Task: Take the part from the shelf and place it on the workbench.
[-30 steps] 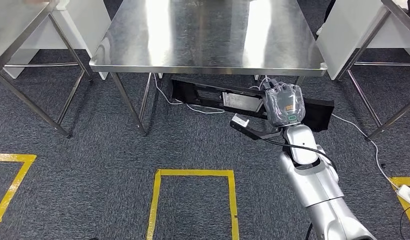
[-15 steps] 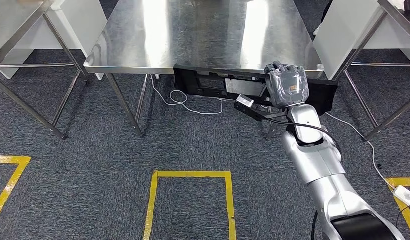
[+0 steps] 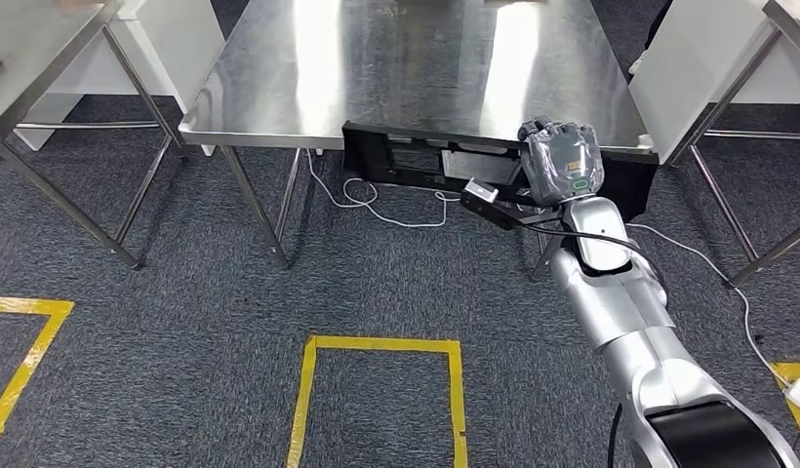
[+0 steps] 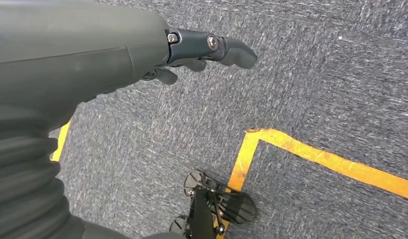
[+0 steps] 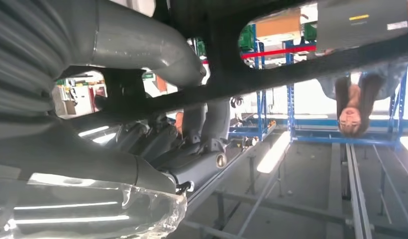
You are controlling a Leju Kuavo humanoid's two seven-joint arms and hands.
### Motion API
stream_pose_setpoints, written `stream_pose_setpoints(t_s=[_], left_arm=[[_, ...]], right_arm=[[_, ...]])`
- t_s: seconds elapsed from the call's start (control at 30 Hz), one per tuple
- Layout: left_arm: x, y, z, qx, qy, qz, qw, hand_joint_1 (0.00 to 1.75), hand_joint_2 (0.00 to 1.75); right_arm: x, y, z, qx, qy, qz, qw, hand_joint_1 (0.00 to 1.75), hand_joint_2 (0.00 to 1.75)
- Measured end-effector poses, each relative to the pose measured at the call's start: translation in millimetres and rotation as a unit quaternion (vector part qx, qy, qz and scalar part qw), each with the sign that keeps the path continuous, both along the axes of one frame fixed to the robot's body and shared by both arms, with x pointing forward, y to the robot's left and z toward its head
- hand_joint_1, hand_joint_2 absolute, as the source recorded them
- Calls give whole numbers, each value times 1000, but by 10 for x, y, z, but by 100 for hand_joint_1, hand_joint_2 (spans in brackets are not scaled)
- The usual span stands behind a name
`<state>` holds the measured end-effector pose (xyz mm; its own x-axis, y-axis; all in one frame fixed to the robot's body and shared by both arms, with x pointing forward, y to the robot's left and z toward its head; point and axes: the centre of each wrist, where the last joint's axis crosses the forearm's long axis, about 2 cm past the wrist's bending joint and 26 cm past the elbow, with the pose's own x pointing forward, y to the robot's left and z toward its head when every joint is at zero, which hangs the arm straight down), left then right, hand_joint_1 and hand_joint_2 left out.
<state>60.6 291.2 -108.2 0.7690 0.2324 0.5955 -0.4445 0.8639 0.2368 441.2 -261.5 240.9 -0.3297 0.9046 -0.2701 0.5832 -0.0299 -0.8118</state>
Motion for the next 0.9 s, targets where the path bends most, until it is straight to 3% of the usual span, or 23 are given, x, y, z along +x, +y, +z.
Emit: stream_pose_setpoints(t_s=[0.5,0.9], left_arm=[[-12,45,-2,3,-1,3,1000,0,175],[36,-12,6,-2,3,0,1000,0,175]], right_arm=[[16,71,-44,0,9,-10,1000,175,175],[119,-206,88,-14,5,-39,999,175,175]])
